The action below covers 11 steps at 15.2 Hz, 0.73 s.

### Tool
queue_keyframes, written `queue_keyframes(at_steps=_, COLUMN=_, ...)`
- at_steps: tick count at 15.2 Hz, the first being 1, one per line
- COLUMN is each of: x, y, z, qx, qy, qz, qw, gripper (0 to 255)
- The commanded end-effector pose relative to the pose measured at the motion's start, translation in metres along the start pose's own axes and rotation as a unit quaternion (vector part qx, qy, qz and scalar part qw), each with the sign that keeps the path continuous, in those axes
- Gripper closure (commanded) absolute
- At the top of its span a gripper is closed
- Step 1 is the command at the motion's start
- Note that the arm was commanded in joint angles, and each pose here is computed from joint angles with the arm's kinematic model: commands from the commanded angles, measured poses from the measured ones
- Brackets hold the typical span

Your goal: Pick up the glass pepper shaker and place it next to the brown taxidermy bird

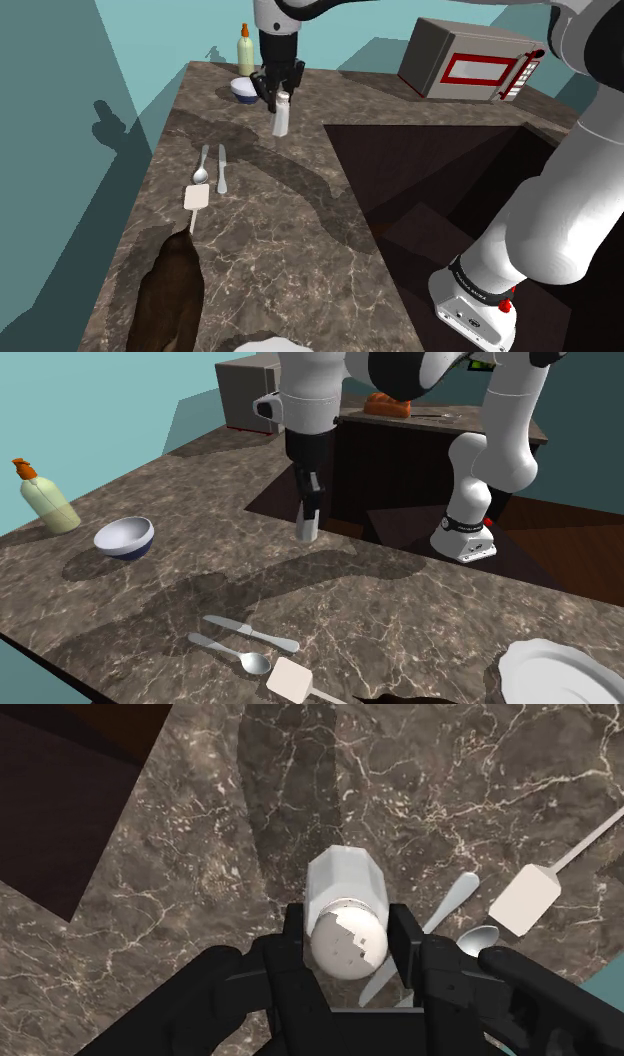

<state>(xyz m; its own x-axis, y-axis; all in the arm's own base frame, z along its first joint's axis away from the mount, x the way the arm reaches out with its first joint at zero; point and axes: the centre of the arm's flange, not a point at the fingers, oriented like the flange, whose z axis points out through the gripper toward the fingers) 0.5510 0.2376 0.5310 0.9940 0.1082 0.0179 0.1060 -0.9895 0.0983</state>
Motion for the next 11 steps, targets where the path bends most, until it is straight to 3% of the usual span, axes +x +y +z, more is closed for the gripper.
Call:
queue_keyframes(at_steps=1, x=-0.022, y=-0.016, z=-0.001, qx=0.000, qy=0.000, qz=0.000, qw=1.0000, gripper=255)
queue_keyframes(at_steps=11, x=-0.124, y=-0.099, z=-0.011, qx=0.000, qy=0.000, qz=0.000, qw=1.0000, gripper=255)
